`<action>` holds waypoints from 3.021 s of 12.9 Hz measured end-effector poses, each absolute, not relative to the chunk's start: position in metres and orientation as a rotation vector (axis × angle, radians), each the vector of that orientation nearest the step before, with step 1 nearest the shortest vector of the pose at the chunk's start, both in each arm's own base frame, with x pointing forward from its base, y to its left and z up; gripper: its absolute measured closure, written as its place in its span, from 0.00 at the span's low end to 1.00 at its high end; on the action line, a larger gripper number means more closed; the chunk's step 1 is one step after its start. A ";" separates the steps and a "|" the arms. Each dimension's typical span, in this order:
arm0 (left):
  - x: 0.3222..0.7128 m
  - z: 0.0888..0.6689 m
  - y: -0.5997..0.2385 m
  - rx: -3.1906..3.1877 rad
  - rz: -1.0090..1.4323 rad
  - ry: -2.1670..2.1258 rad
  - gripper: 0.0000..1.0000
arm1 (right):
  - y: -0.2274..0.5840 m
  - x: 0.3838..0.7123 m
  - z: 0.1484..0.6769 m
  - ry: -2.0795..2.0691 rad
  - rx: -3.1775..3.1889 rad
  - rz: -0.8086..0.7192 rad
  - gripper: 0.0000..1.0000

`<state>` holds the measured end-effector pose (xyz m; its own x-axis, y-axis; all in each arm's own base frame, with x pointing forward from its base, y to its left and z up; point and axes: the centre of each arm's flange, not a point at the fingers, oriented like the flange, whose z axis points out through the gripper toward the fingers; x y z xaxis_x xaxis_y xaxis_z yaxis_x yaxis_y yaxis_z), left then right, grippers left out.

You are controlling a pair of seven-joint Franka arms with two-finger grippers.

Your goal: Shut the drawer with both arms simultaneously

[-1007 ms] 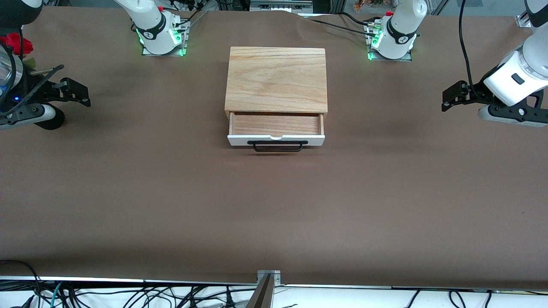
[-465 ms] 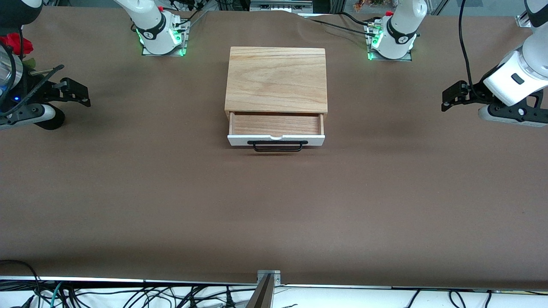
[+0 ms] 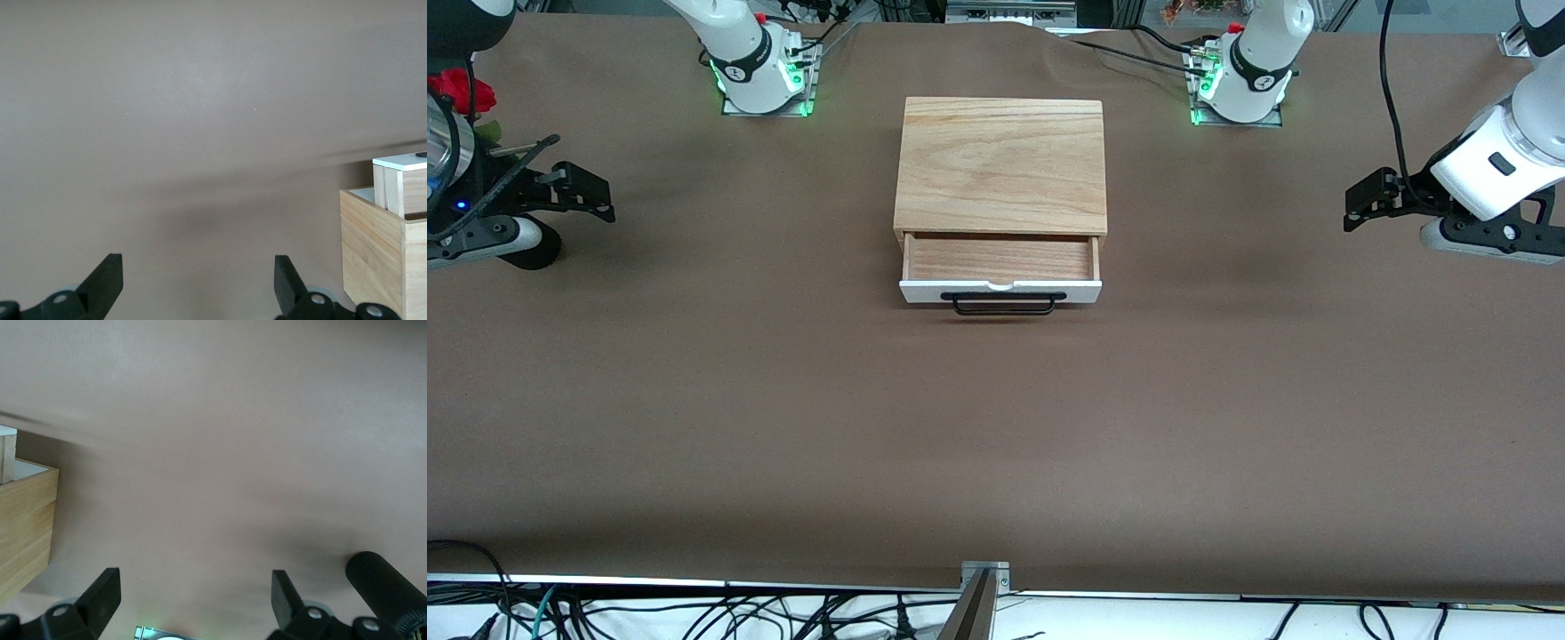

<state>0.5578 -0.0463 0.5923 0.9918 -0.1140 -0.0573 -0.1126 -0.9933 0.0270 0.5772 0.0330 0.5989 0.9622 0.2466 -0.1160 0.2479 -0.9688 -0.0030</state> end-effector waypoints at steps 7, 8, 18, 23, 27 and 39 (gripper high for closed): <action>0.558 0.592 -0.046 3.111 -0.093 -0.176 0.00 | 0.056 0.578 0.591 0.447 3.139 -0.204 0.00; 0.558 0.592 -0.046 3.111 -0.093 -0.176 0.00 | 0.056 0.580 0.586 0.443 3.178 -0.217 0.00; 0.561 0.582 -0.058 3.094 -0.121 -0.207 0.00 | 0.150 0.604 0.481 0.588 3.441 -0.547 0.00; 0.588 0.531 -0.098 2.988 -0.166 -0.272 0.00 | 0.211 0.628 0.408 0.533 3.638 -0.544 0.00; 0.631 0.473 -0.164 2.920 -0.089 -0.372 0.00 | 0.241 0.632 0.370 0.376 3.785 -0.467 0.00; 0.654 0.352 -0.281 2.598 -0.201 -0.281 0.00 | 0.317 0.603 0.277 0.233 3.797 -0.464 0.00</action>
